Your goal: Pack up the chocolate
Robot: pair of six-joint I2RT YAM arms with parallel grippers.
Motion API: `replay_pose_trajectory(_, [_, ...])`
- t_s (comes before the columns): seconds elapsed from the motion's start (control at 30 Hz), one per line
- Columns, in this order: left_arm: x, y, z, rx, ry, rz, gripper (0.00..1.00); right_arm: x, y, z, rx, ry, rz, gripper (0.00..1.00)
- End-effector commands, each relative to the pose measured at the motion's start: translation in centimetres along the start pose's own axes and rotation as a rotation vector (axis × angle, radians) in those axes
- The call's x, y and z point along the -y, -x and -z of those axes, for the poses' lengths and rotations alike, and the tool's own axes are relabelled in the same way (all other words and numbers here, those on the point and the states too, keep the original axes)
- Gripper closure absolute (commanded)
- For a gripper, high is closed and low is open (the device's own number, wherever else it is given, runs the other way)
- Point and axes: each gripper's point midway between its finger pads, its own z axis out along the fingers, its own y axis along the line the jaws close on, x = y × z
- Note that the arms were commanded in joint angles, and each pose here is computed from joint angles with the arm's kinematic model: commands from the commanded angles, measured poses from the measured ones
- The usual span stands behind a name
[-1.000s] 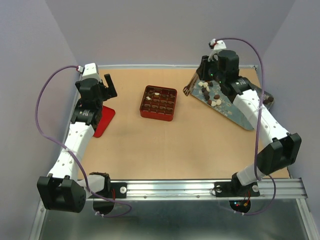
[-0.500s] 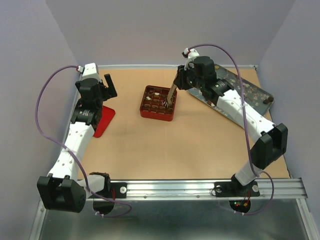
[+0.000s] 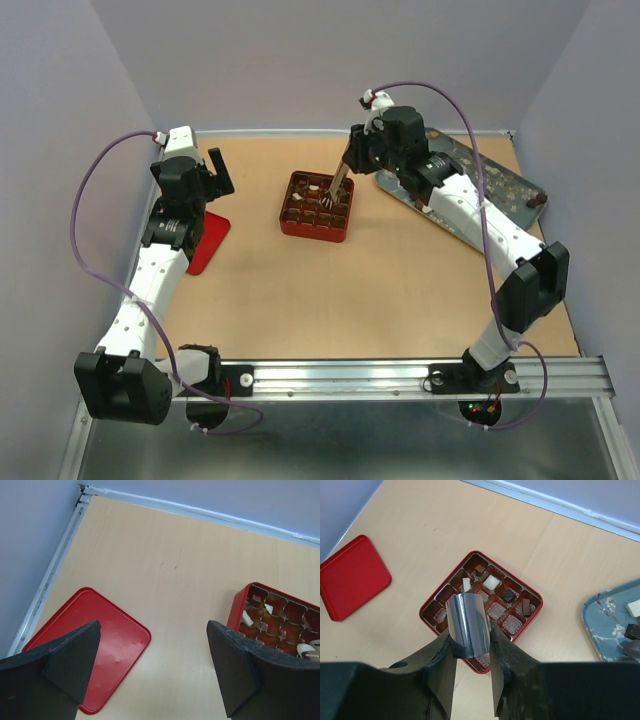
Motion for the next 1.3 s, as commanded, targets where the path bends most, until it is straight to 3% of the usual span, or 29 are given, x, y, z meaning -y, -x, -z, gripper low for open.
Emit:
replay_pose_trajectory(0.0, [0.1, 1.4, 0.0, 0.046, -0.008, 0.010, 0.01, -1.8, 3.1, 0.0, 0.083, 0.048, 0.006, 0.74])
replay_pose_trajectory(0.4, [0.0, 1.4, 0.0, 0.048, -0.004, 0.006, 0.01, -2.1, 2.8, -0.7, 0.071, 0.057, 0.008, 0.73])
replay_pose_trajectory(0.83, [-0.1, 1.4, 0.0, 0.048, -0.003, 0.008, 0.01, -2.0, 3.0, -1.1, 0.074, 0.053, 0.012, 0.62])
replay_pose_trajectory(1.27, [-0.1, 1.5, 0.1, 0.052, -0.002, 0.009, 0.01, -2.0, 4.8, -0.1, 0.120, 0.031, 0.017, 0.61])
